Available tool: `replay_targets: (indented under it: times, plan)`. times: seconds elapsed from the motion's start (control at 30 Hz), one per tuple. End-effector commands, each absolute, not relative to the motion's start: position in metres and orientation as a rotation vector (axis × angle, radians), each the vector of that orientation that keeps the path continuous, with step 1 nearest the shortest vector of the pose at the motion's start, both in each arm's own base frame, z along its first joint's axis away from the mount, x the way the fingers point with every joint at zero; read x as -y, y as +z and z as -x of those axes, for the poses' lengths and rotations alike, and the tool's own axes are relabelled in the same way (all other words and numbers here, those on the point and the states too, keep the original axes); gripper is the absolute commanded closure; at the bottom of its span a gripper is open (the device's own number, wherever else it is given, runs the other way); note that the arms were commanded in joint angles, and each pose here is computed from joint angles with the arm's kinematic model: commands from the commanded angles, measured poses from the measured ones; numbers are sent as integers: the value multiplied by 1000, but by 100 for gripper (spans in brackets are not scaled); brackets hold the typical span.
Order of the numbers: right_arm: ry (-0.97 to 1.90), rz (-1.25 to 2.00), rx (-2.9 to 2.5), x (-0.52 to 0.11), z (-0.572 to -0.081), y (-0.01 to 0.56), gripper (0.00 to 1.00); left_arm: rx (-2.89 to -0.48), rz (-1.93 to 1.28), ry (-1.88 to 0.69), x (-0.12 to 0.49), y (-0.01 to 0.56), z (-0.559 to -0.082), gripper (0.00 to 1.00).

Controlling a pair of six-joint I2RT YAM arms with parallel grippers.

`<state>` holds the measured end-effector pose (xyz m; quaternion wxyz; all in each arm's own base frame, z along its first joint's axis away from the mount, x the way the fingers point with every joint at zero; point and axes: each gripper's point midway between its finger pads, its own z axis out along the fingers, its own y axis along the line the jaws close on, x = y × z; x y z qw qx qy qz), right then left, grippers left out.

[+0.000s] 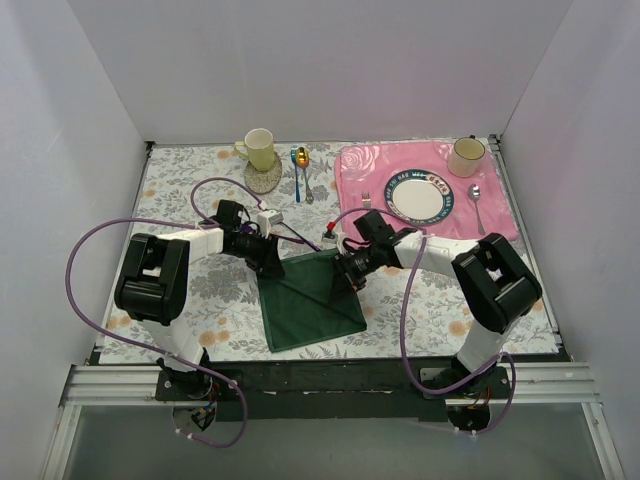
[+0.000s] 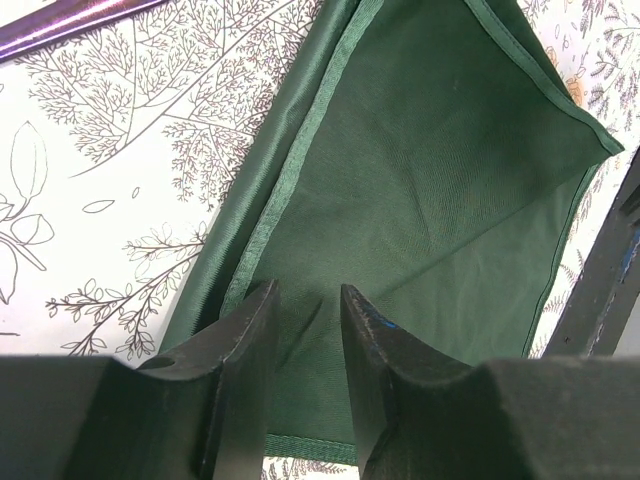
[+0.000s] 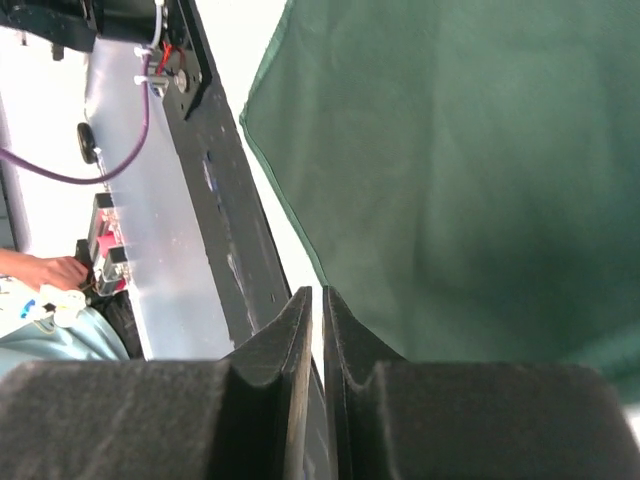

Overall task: Fold the napkin into a case and place the utensils inside
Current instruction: Fold the square-folded napkin at the center of the board.

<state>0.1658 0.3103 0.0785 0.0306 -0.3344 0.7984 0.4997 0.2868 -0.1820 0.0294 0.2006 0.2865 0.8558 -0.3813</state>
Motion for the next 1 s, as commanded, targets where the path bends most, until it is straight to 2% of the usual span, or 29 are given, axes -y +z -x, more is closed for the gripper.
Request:
replay_targets:
  times: [0.0, 0.3, 0.7, 0.83, 0.87, 0.97]
  plan:
    - [1609, 1037, -2346, -345, -173, 94, 84, -2413, -803, -1032, 178, 23, -292, 70]
    - [1539, 1021, -2480, -346, -167, 47, 84, -2373, -777, -1094, 188, 41, -301, 72]
    - [1538, 990, -2539, -342, -164, 34, 86, -2317, -753, -1133, 195, 66, -309, 73]
    - [1547, 973, -2546, -341, -163, 32, 87, -2174, -800, -1336, 204, 103, -287, 62]
    - [1552, 972, -2543, -341, -164, 33, 87, -2170, -800, -1379, 205, 107, -279, 56]
    - [1576, 950, -2564, -339, -160, 32, 87, -2183, -750, -1515, 209, 111, -258, 49]
